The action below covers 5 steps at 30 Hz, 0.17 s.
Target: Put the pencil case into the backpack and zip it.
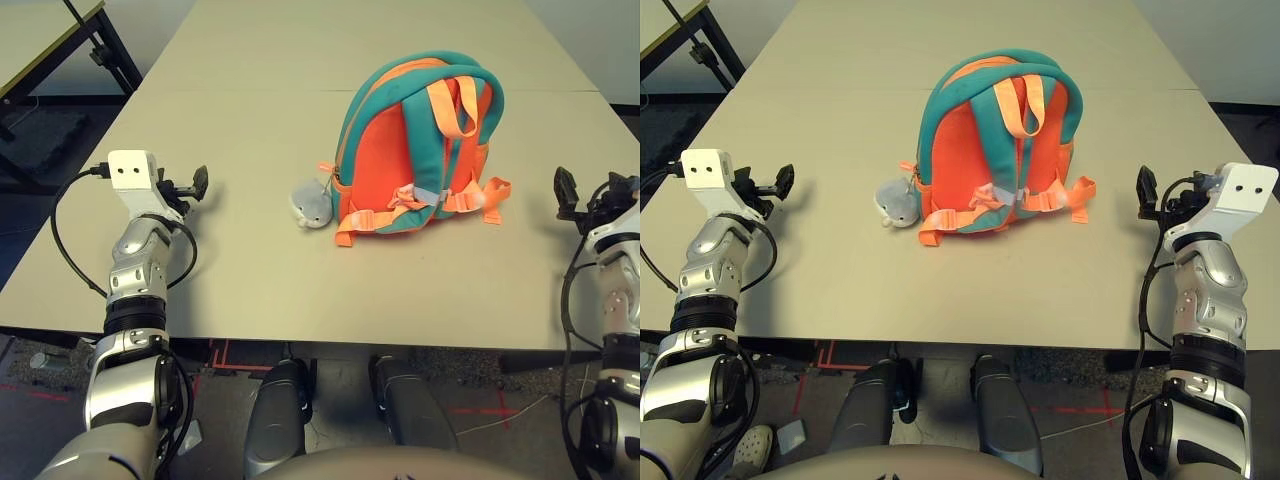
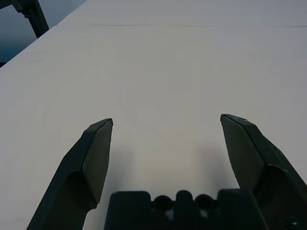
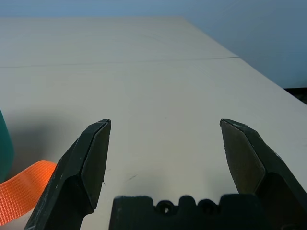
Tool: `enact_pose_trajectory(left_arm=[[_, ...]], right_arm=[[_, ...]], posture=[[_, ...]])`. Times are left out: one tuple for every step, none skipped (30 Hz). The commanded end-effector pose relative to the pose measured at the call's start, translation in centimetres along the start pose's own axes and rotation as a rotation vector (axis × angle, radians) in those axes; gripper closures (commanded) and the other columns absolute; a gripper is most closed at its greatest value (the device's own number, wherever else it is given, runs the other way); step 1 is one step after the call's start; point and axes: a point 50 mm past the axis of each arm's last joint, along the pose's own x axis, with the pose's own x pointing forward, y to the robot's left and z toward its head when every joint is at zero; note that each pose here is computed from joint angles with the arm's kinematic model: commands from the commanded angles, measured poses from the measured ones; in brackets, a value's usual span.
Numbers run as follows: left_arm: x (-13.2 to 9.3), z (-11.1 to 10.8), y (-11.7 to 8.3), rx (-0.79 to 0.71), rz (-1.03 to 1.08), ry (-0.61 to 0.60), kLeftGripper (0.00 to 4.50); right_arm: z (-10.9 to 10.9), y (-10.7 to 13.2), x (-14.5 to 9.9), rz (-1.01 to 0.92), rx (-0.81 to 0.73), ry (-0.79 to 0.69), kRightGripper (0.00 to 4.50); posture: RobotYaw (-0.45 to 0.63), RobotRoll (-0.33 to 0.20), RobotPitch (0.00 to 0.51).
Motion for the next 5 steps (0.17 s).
enact_pose_trajectory(left_arm=[[-0.03, -0.70, -0.37, 0.001, -0.003, 0.023, 0.00], [-0.02, -0.71, -0.43, 0.000, -0.006, 0.025, 0.00], [-0.01, -0.73, -0.47, 0.001, -0.008, 0.026, 0.00], [-0.02, -0.77, -0.47, 0.001, -0.008, 0.028, 0.00], [-0.03, -0.84, -0.44, 0.001, -0.006, 0.031, 0.00]], right_arm=[[-0.45, -0.04, 0.17, -0.016, -0.006, 0.008, 0.01], [-0.48, -0.07, 0.19, -0.017, -0.006, 0.008, 0.01], [-0.51, -0.09, 0.20, -0.017, -0.006, 0.008, 0.01], [-0.54, -0.09, 0.18, -0.016, -0.007, 0.008, 0.01], [-0.55, -0.10, 0.17, -0.016, -0.007, 0.008, 0.01]], posture=[[-0.19, 0.000, 0.206], [-0.19, 0.000, 0.206], [-0.19, 0.000, 0.210], [-0.19, 0.000, 0.210], [-0.20, 0.000, 0.209]])
